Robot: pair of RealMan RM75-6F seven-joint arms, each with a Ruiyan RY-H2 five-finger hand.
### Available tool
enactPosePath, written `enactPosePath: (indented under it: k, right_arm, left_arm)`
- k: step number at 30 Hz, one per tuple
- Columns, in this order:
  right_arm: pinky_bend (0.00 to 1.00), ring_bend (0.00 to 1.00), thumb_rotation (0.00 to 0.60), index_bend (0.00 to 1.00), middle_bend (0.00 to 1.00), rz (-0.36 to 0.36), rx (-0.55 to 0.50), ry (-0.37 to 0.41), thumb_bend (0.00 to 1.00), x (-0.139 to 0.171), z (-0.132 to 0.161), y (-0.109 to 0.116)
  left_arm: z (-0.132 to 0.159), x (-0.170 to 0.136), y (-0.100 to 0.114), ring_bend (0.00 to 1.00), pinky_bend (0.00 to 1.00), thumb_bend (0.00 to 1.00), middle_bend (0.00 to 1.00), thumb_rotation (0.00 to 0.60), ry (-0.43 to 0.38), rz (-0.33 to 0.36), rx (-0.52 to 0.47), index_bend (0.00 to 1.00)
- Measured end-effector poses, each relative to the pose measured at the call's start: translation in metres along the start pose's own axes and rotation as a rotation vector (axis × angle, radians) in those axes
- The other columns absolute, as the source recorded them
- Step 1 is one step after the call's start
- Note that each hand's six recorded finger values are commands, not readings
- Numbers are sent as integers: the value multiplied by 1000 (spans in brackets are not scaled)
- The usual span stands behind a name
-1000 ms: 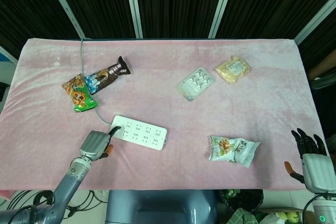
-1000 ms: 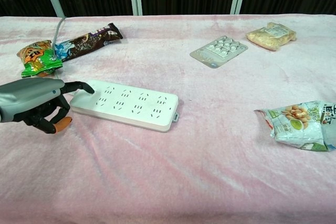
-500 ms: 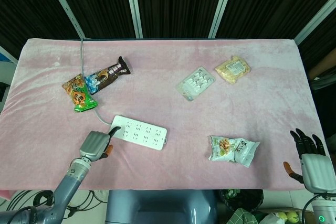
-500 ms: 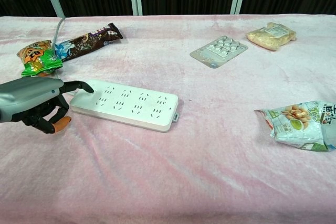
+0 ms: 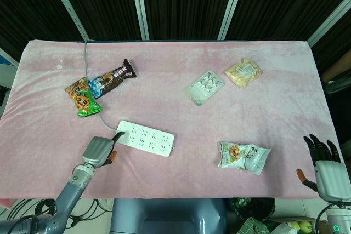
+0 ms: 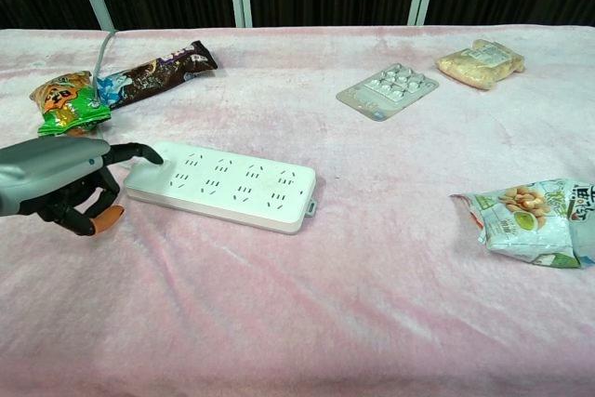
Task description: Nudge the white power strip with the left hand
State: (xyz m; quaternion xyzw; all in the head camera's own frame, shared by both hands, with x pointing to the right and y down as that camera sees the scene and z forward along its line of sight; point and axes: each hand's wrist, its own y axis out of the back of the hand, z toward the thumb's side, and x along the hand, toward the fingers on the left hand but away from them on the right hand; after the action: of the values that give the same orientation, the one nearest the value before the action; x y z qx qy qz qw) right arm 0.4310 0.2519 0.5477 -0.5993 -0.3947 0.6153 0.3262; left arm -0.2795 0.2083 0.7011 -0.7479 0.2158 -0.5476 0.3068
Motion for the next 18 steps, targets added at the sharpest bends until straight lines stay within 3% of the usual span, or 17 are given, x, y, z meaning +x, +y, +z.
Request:
enactPosePath:
  k: [12, 18]
  right_arm:
    - [65, 130, 600, 98, 48, 0, 0, -2, 217, 0, -1, 0]
    - [65, 130, 600, 99, 48, 0, 1, -3, 217, 0, -1, 0]
  left_arm:
    - [-1, 3, -6, 807, 788, 509, 762, 600, 2, -22, 3, 133]
    - [-4, 3, -10, 807, 788, 509, 762, 600, 10, -41, 19, 214]
